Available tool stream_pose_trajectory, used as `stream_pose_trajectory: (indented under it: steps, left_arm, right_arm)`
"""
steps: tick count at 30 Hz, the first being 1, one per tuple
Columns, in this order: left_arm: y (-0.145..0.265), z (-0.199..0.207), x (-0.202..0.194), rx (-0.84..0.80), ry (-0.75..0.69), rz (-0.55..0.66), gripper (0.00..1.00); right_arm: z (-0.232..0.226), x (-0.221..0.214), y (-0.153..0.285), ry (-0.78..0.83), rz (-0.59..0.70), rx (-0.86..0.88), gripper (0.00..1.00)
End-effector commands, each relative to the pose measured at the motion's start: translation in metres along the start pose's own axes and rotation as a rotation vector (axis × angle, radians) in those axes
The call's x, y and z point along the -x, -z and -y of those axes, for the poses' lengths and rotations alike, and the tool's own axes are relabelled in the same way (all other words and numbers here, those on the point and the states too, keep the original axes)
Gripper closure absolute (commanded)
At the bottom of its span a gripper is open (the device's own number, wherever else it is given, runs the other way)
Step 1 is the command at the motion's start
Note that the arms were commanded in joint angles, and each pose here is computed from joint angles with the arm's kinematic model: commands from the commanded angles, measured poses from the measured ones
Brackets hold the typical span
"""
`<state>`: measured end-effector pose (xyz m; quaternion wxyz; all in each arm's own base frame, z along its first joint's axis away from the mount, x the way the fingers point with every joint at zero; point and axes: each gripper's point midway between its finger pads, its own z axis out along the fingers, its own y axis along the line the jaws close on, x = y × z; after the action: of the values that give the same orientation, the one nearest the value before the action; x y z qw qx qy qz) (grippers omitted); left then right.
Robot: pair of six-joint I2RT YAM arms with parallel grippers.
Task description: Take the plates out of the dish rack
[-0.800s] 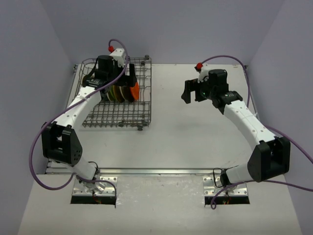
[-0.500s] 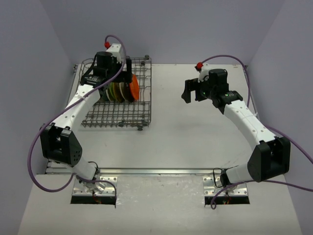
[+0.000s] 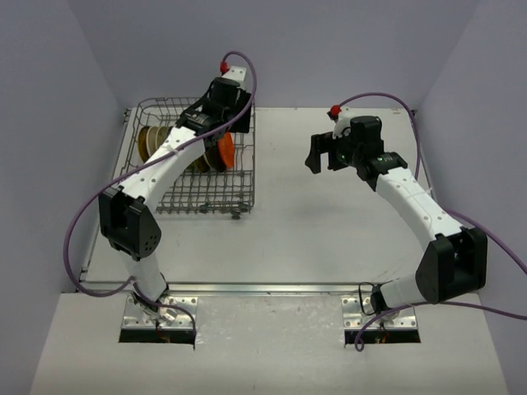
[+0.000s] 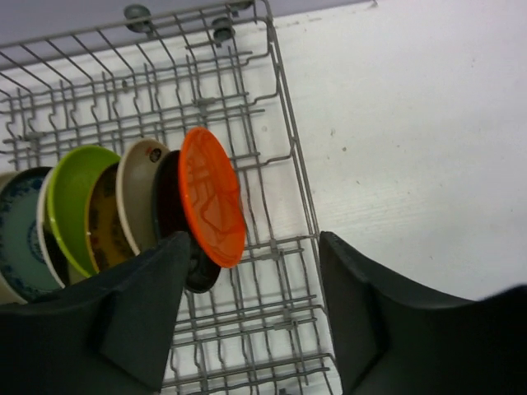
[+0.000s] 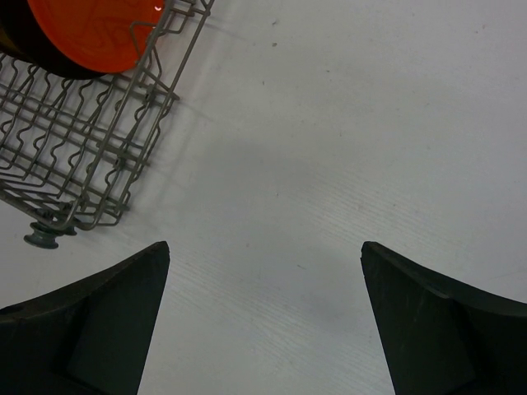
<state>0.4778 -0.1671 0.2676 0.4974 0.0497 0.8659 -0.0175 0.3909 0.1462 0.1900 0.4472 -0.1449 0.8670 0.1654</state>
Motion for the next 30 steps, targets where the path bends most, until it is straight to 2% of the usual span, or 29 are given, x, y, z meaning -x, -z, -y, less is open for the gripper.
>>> stream_pose_trajectory:
  steps: [1, 5, 14, 30]
  left_arm:
    - [-0.020, -0.016, -0.007, 0.125, 0.021, -0.050, 0.45]
    - [-0.053, -0.024, -0.018, 0.183, 0.029, -0.108, 0.48]
    - [-0.068, -0.041, -0.030, 0.287, 0.030, -0.128, 0.50]
    - [-0.094, -0.049, -0.059, 0.238, 0.094, -0.221, 0.52]
  right_arm:
    - [0.001, 0.018, 0.000, 0.004, 0.051, -0.010, 0.01]
    - [0.001, 0.014, 0.002, 0.006, 0.052, -0.011, 0.01]
    - [0.001, 0.005, -0.001, 0.000, 0.039, -0.006, 0.01]
    - [-0.002, 0.004, -0.003, -0.018, 0.031, 0.008, 0.01]
